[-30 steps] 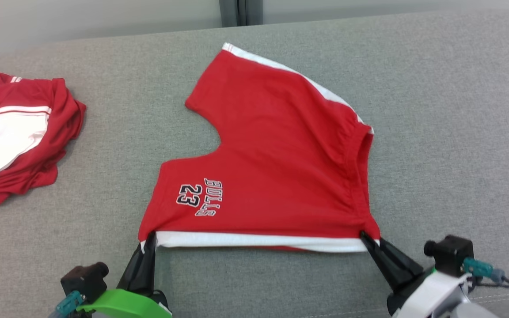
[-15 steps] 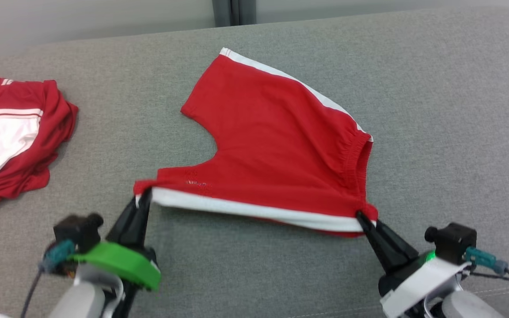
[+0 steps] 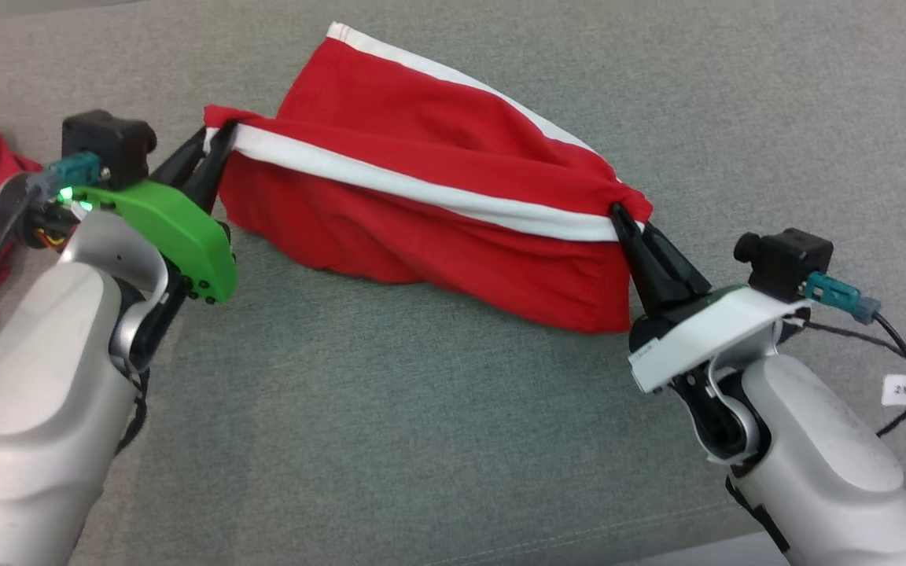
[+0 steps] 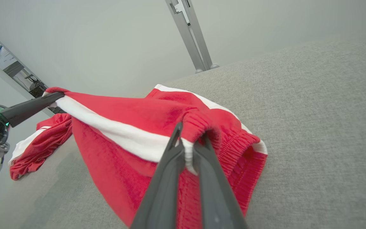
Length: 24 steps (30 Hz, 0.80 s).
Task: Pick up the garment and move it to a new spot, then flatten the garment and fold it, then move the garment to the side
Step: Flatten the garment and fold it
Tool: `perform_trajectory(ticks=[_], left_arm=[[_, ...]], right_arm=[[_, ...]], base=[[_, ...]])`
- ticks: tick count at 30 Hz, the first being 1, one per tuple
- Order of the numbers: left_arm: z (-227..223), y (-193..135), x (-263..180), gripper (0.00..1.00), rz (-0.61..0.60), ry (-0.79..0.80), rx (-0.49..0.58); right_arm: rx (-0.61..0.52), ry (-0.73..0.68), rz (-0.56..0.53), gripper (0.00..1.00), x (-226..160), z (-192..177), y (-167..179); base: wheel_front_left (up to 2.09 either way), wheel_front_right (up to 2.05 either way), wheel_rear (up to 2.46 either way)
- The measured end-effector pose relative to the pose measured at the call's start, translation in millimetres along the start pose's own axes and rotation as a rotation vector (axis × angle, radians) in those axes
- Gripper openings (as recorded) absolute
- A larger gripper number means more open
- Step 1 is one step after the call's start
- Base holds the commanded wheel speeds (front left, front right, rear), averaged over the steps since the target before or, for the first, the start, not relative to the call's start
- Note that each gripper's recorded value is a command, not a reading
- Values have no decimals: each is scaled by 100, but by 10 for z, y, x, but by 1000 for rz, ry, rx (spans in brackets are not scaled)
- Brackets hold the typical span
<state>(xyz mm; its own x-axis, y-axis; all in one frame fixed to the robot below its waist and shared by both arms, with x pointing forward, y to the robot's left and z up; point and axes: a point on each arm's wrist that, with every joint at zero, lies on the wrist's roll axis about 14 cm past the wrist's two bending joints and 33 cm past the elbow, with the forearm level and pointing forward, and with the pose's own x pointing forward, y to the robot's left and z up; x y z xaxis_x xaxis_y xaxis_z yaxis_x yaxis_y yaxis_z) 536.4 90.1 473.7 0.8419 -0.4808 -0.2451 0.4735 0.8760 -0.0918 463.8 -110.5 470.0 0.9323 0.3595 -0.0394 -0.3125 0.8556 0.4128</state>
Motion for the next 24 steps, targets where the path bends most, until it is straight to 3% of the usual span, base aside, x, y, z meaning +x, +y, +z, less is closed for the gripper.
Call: perform_trajectory(ticks=[9, 17, 18, 19, 20, 24], left_arm=[[-42, -26, 683, 0, -72, 94, 111], [-92, -64, 1116, 0, -118, 101, 148], [-128, -61, 1147, 16, -119, 108, 148], [-180, -60, 1185, 73, -121, 118, 151], [-218, -64, 1218, 100, -124, 121, 155], [-231, -109, 1284, 100, -135, 93, 145]], right_arm=[[-31, -24, -81, 0, 278, 68, -291], [-32, -22, -134, 0, 381, 13, -469], [-31, -22, -139, 69, 388, 9, -484], [-23, -24, -145, 100, 392, 2, -502], [-16, -21, -152, 100, 388, -18, -519], [-47, -21, -152, 100, 346, -8, -541]], base=[[0, 0, 0], [0, 0, 0], [0, 0, 0], [0, 0, 0], [0, 0, 0], [0, 0, 0]])
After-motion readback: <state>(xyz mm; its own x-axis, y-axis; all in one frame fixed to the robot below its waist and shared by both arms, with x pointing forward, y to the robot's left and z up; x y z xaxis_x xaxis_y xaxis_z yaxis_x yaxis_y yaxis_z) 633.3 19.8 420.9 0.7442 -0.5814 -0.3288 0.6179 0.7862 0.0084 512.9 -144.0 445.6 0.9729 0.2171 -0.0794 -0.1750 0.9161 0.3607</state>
